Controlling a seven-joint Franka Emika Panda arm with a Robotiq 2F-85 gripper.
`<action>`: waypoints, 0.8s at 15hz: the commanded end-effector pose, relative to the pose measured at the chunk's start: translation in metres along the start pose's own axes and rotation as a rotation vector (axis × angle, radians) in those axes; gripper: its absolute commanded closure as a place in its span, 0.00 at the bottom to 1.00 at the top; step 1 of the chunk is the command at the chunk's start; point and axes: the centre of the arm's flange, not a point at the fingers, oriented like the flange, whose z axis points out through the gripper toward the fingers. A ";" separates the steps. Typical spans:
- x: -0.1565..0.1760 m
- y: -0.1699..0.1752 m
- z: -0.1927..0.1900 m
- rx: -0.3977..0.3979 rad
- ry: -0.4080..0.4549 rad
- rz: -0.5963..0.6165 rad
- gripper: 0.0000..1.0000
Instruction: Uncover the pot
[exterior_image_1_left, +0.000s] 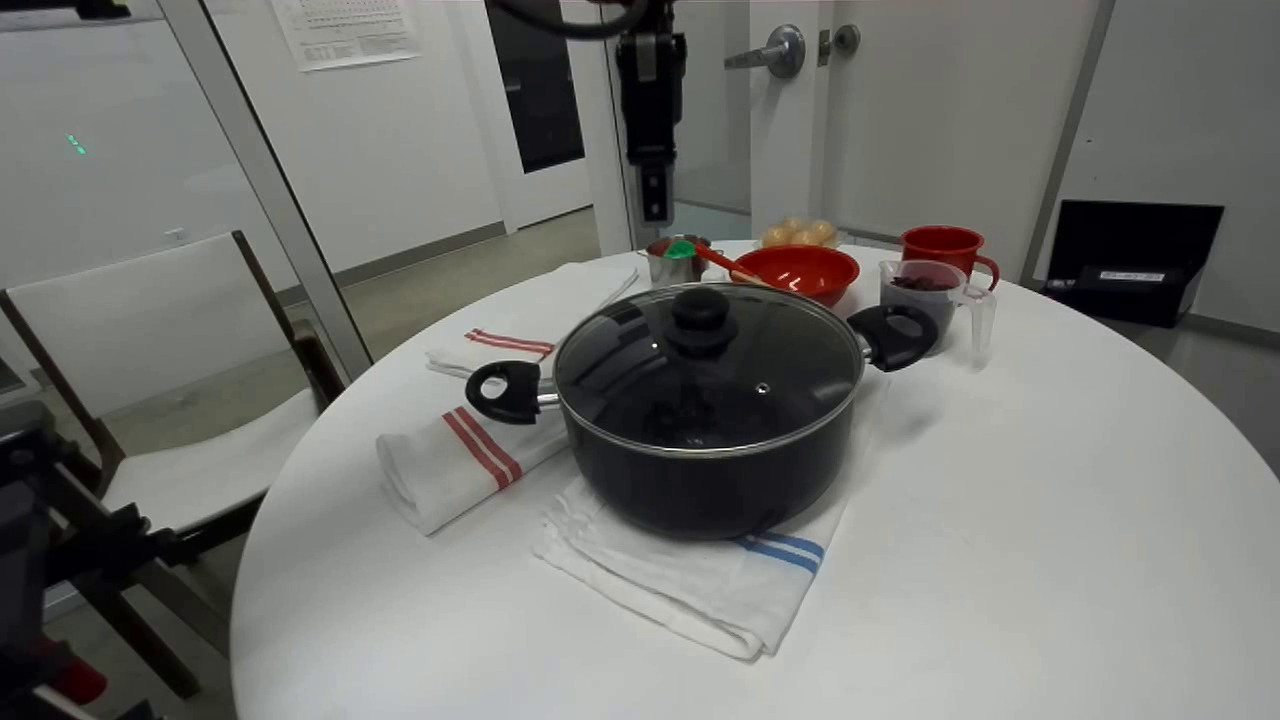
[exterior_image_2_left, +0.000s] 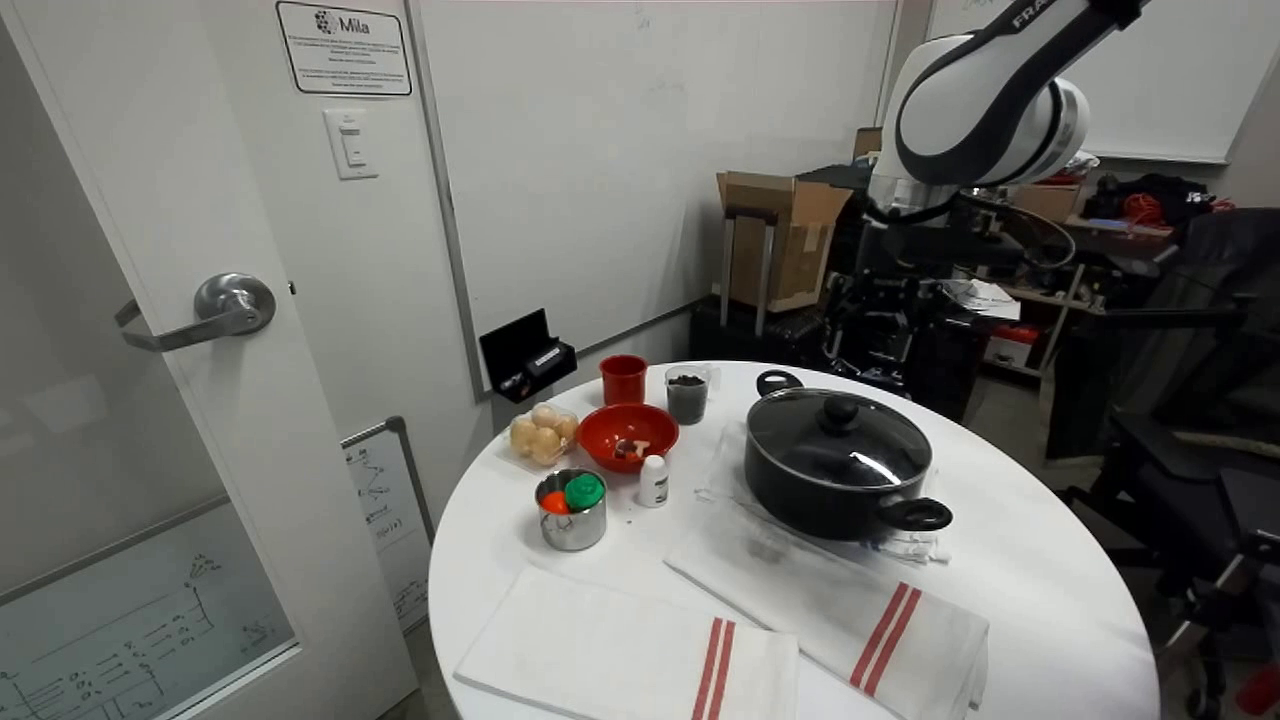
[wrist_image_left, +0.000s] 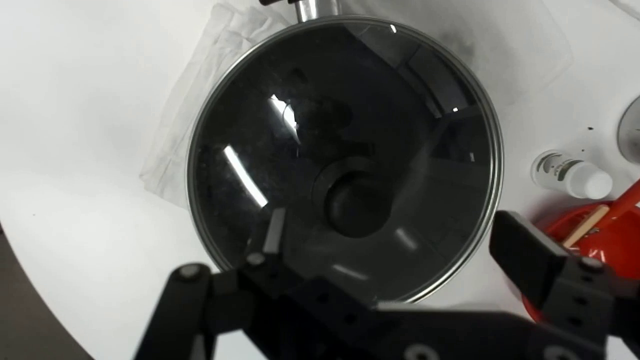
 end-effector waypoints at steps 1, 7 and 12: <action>0.018 -0.009 0.017 -0.025 -0.029 0.047 0.00; 0.032 -0.017 0.044 -0.066 -0.082 0.081 0.00; 0.045 -0.019 0.062 -0.100 -0.116 0.116 0.00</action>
